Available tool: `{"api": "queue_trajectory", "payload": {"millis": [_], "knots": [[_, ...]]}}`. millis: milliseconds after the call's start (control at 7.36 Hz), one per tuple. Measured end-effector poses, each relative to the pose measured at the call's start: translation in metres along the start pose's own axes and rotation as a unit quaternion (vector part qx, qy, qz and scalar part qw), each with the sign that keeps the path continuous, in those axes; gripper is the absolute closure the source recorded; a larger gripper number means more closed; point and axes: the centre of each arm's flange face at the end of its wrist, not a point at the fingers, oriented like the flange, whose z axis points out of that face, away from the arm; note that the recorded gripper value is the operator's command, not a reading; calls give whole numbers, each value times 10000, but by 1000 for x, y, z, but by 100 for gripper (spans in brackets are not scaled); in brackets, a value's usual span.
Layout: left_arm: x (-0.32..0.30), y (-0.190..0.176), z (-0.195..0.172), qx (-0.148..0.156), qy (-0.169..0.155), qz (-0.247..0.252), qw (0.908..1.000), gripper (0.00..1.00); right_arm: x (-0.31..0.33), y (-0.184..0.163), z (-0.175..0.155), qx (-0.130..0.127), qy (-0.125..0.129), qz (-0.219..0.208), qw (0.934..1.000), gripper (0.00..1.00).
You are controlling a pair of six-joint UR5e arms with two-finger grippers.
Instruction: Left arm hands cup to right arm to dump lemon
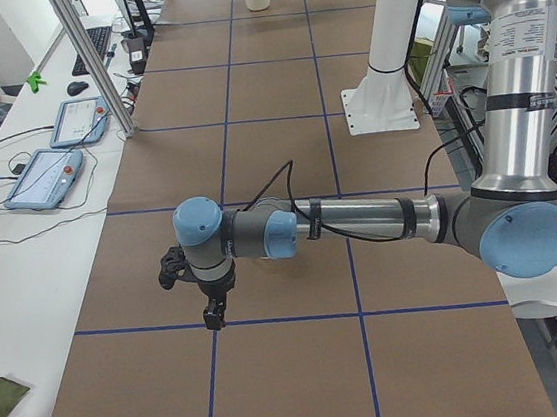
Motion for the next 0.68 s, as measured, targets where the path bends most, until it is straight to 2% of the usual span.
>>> {"api": "queue_trajectory", "payload": {"millis": [680], "knots": [[0, 2, 1, -26, -3, -27, 10000, 0, 0, 0, 0, -2, -5, 2, 10000, 0]]}}
